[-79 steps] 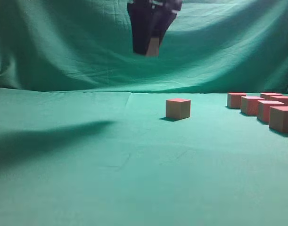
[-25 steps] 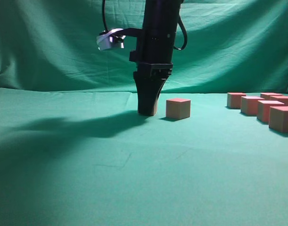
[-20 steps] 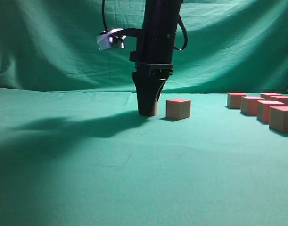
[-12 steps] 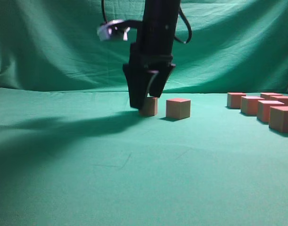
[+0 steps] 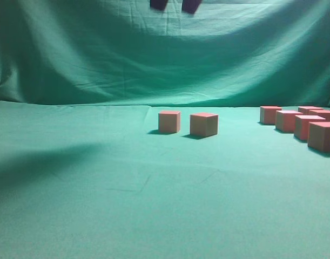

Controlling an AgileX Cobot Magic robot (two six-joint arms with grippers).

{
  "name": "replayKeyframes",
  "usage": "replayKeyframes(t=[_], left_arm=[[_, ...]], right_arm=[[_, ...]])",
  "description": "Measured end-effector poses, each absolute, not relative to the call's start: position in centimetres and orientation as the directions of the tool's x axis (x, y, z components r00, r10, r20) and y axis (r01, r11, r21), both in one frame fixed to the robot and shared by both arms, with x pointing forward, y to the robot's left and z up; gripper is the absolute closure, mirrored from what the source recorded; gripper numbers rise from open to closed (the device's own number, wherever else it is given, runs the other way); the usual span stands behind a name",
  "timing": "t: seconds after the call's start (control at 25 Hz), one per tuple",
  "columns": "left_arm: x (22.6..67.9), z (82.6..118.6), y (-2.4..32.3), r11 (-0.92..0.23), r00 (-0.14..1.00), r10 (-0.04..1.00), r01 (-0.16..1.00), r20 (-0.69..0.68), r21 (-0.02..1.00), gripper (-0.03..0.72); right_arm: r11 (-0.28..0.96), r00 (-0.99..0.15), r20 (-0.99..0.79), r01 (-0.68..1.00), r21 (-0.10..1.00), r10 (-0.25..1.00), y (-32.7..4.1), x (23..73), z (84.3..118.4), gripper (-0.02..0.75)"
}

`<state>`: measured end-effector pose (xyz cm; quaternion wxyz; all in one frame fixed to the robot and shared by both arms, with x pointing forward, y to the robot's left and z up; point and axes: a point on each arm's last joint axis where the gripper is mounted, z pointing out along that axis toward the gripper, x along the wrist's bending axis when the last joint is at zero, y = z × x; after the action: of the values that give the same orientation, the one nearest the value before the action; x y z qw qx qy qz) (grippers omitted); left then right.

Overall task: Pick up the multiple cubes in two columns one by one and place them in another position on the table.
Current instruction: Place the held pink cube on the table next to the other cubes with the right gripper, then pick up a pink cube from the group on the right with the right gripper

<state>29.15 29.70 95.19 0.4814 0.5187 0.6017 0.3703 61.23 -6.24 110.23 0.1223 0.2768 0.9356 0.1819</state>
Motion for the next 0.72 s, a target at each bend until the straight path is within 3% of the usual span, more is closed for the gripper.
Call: replayKeyframes(t=[0.28, 0.4, 0.56, 0.72], left_arm=[[29.1, 95.2, 29.7, 0.188, 0.002, 0.981, 0.268, -0.195, 0.945, 0.688], [29.1, 95.2, 29.7, 0.188, 0.002, 0.981, 0.268, -0.195, 0.945, 0.688], [29.1, 95.2, 29.7, 0.188, 0.002, 0.981, 0.268, -0.195, 0.945, 0.688], [29.1, 95.2, 29.7, 0.188, 0.002, 0.981, 0.268, -0.195, 0.945, 0.688]], right_arm=[[0.506, -0.579, -0.100, 0.601, 0.618, 0.809, -10.5, 56.0, 120.6, 0.181], [0.436, -0.474, -0.132, 0.617, 0.656, 0.870, -13.3, 53.5, 122.8, 0.181], [0.331, -0.349, -0.102, 0.698, 0.636, 0.932, -17.3, 50.7, 122.3, 0.181], [0.246, -0.231, -0.093, 0.823, 0.512, 0.968, -20.7, 49.3, 117.8, 0.181]])
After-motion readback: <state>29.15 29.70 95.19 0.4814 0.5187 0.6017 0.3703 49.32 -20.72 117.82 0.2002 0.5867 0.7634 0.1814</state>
